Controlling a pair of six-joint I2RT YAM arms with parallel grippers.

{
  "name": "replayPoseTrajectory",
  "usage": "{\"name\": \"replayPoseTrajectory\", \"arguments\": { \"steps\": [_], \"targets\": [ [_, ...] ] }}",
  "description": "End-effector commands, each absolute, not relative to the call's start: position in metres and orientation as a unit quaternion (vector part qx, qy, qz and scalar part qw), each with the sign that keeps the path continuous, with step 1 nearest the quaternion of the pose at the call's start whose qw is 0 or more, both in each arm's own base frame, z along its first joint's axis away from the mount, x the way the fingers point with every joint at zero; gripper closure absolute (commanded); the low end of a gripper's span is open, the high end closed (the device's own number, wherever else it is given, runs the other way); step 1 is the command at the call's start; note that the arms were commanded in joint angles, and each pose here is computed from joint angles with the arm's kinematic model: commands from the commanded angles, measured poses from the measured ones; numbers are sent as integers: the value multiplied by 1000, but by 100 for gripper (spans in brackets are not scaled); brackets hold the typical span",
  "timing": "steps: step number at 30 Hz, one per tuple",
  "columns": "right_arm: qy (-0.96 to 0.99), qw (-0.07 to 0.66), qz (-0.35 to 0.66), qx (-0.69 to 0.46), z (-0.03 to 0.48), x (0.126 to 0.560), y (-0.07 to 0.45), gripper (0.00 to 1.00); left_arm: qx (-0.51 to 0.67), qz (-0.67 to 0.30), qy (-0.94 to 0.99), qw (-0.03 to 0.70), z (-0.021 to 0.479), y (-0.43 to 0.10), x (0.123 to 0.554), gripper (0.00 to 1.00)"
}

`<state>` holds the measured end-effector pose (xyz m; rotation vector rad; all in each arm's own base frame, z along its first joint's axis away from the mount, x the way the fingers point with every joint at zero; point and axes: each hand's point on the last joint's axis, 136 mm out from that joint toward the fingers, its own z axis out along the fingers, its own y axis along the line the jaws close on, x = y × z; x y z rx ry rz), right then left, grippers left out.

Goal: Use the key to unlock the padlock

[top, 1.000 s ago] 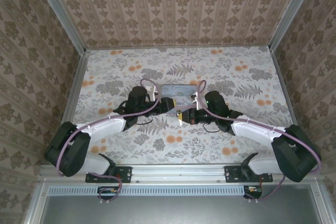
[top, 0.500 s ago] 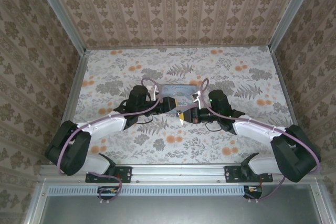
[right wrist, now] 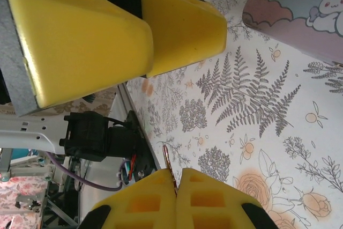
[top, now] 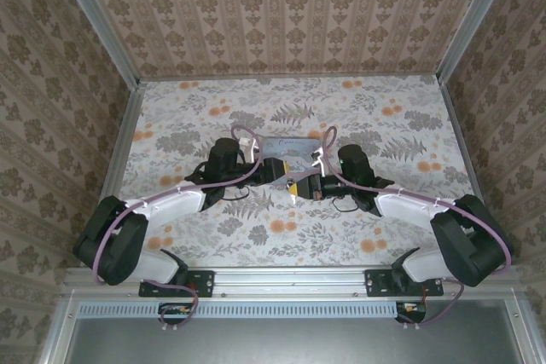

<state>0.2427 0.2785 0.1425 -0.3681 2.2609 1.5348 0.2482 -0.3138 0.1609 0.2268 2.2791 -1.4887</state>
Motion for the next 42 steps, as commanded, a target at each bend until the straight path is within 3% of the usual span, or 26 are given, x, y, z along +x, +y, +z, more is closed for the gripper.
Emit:
{"name": "replayPoseTrajectory", "arguments": {
  "steps": [1,6,19,30,42],
  "targets": [
    [790,205,561,-142,157,248,282,100,95,-546,806,206,169,-319,244,48],
    [790,210,560,-137,159,252,282,100,95,-548,807,200,164,-322,243,49],
    [790,213,562,-119,156,264,284,100,103,-554,804,193,163,-330,239,67],
    [789,222,562,-114,159,267,283,100,99,-552,808,183,154,-333,237,66],
    [791,231,558,-100,157,273,281,100,88,-567,800,176,152,-335,234,76]
  ]
}}
